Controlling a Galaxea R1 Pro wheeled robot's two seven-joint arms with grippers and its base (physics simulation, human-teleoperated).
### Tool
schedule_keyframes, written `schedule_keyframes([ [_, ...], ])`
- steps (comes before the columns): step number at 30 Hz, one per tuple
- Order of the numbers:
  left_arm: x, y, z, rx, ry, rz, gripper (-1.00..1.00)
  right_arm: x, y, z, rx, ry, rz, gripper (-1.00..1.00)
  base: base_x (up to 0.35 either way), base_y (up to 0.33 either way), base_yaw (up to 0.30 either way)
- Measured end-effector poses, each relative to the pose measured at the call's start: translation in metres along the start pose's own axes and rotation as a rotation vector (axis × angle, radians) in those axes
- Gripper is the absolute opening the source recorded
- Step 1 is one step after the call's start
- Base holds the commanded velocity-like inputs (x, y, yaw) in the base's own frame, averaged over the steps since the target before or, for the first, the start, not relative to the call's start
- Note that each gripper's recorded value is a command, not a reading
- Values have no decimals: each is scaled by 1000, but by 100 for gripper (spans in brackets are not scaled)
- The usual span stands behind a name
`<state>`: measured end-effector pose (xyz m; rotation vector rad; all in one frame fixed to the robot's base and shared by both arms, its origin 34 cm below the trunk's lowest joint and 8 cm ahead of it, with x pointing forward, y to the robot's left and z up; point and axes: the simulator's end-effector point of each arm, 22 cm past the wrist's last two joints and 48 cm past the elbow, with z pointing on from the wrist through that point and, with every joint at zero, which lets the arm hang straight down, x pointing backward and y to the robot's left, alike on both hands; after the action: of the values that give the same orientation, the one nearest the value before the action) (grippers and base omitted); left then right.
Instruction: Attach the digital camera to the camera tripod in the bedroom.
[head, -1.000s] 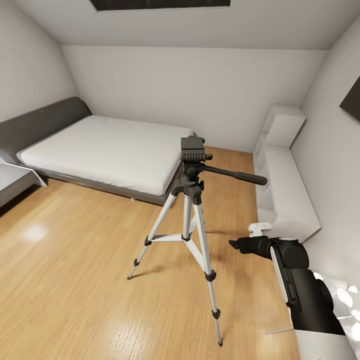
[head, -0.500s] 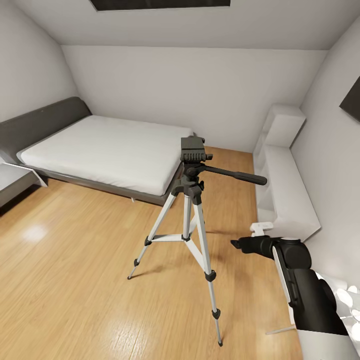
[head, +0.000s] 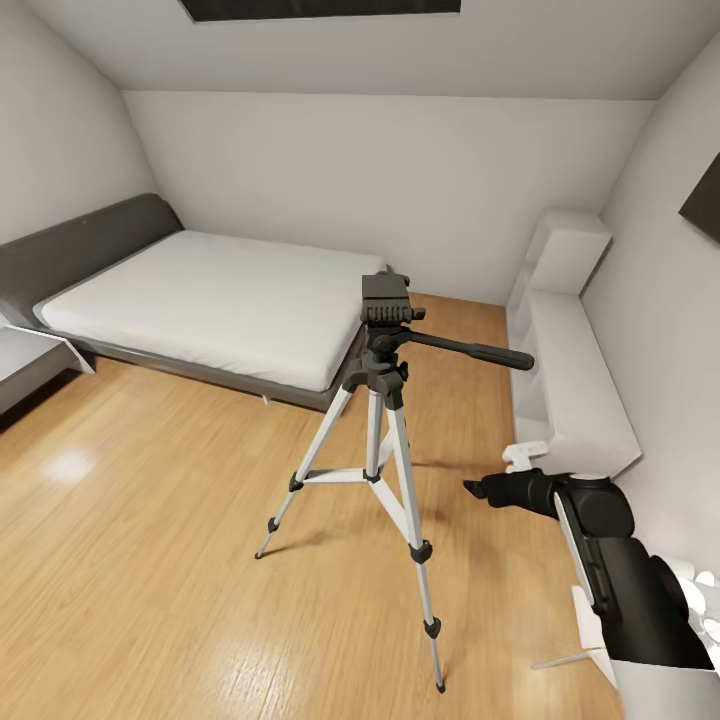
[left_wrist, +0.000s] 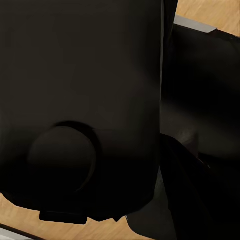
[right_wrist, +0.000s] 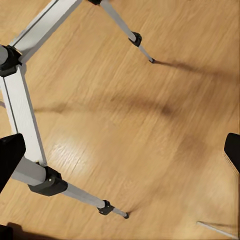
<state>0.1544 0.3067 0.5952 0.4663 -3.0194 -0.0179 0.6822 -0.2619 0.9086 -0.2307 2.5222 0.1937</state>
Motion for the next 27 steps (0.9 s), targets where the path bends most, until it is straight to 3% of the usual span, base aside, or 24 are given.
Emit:
schedule_keyframes([
  [14, 0, 0, 0, 0, 1, 0, -100, -2, -13, -7, -24, -11, -74, 100, 3, 0, 0],
  [15, 1, 0, 0, 0, 1, 0, -100, 2, 44, -16, -289, 0, -71, 100, 49, 0, 0],
  [16, 1, 0, 0, 0, 1, 0, -100, 3, 50, -18, -316, 1, -76, 100, 84, 0, 0],
  [27, 0, 0, 0, 0, 0, 0, -100, 4, 60, -21, -360, 3, -79, 100, 101, 0, 0],
])
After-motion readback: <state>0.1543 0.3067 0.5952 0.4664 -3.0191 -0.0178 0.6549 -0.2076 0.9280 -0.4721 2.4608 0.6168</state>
